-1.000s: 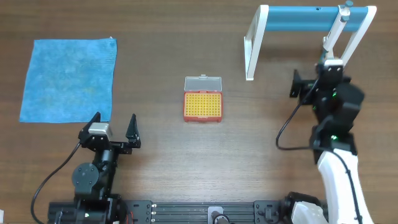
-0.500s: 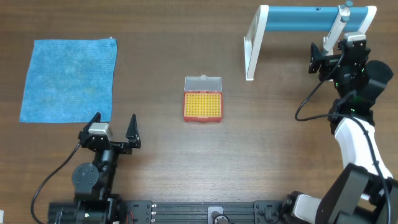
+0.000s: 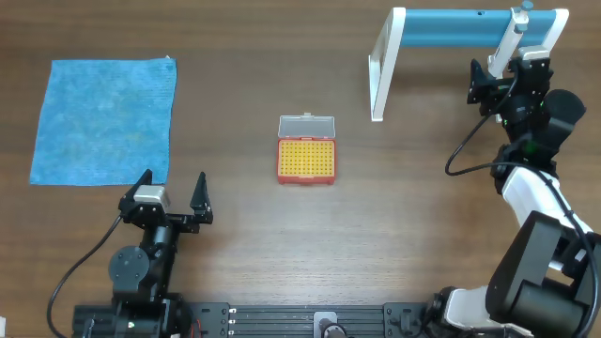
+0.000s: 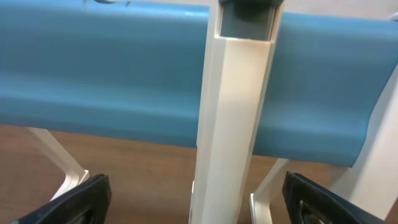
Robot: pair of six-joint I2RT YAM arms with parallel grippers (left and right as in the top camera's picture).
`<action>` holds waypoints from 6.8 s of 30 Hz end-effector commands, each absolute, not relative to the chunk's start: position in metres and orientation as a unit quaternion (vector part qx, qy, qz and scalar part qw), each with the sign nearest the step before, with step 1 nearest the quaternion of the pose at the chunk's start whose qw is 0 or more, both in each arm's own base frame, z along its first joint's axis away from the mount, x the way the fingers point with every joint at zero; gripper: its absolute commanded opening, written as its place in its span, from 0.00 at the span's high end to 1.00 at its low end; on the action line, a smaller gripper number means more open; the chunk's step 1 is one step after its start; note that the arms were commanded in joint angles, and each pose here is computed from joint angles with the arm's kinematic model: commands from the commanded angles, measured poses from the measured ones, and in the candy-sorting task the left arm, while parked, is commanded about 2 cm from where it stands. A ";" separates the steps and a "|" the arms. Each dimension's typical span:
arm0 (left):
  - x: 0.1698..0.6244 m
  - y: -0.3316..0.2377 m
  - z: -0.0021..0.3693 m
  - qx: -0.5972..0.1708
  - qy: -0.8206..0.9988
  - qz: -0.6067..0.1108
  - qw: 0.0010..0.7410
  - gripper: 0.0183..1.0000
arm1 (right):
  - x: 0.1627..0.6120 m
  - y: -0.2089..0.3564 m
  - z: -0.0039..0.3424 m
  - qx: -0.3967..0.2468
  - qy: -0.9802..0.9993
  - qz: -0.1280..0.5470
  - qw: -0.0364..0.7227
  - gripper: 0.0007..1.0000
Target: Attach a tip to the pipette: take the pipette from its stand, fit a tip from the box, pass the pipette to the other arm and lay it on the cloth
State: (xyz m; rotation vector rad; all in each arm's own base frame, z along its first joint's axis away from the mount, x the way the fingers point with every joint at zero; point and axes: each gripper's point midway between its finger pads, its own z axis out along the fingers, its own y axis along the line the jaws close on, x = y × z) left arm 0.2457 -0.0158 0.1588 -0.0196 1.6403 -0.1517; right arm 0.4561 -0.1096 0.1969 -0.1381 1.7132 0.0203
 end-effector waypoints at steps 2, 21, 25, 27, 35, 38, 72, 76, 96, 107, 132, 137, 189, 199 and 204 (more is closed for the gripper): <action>0.245 -0.019 0.157 0.001 0.732 -0.071 0.678 0.00 | 0.462 -0.113 0.197 -0.044 0.752 0.023 0.657 0.14; 0.245 -0.019 0.157 0.001 0.732 -0.071 0.678 0.00 | 0.462 -0.113 0.197 -0.045 0.752 0.023 0.658 0.65; 0.245 -0.019 0.157 0.001 0.732 -0.071 0.678 0.00 | 0.462 -0.113 0.197 -0.045 0.752 0.023 0.658 0.70; 0.245 -0.019 0.157 0.001 0.732 -0.071 0.678 0.00 | 0.462 -0.113 0.197 -0.044 0.752 0.023 0.658 0.73; 0.245 -0.019 0.157 0.001 0.732 -0.071 0.678 0.00 | 0.462 -0.113 0.197 -0.045 0.752 0.023 0.658 0.88; 0.245 -0.019 0.157 0.001 0.732 -0.071 0.678 0.00 | 0.462 -0.113 0.197 -0.045 0.752 0.023 0.658 0.90; 0.245 -0.019 0.157 0.001 0.732 -0.071 0.678 0.00 | 0.356 0.164 0.306 -0.316 0.595 0.309 0.671 0.92; 0.245 -0.019 0.157 0.001 0.732 -0.071 0.678 0.00 | 0.325 0.196 0.291 -0.352 0.554 0.335 0.676 0.93; 0.245 -0.019 0.157 0.001 0.732 -0.071 0.678 0.00 | 0.320 0.250 0.198 -0.353 0.564 0.421 0.616 0.92; 0.245 -0.019 0.157 0.001 0.732 -0.071 0.678 0.00 | 0.339 0.243 0.179 -0.331 0.588 0.382 0.631 0.92; 0.245 -0.019 0.157 0.001 0.732 -0.071 0.678 0.00 | 0.335 0.247 0.170 -0.340 0.595 0.394 0.612 0.92; 0.245 -0.019 0.157 0.001 0.732 -0.071 0.678 0.00 | 0.335 0.248 0.165 -0.339 0.603 0.395 0.605 0.92; 0.245 -0.019 0.157 0.001 0.732 -0.071 0.678 0.00 | 0.321 0.253 0.225 -0.388 0.516 0.372 0.667 0.92; 0.245 -0.019 0.157 0.001 0.732 -0.071 0.678 0.00 | 0.333 0.257 0.311 -0.394 0.536 0.366 0.650 0.92; 0.245 -0.019 0.157 0.001 0.732 -0.071 0.678 0.00 | 0.330 0.257 0.332 -0.396 0.542 0.366 0.645 0.93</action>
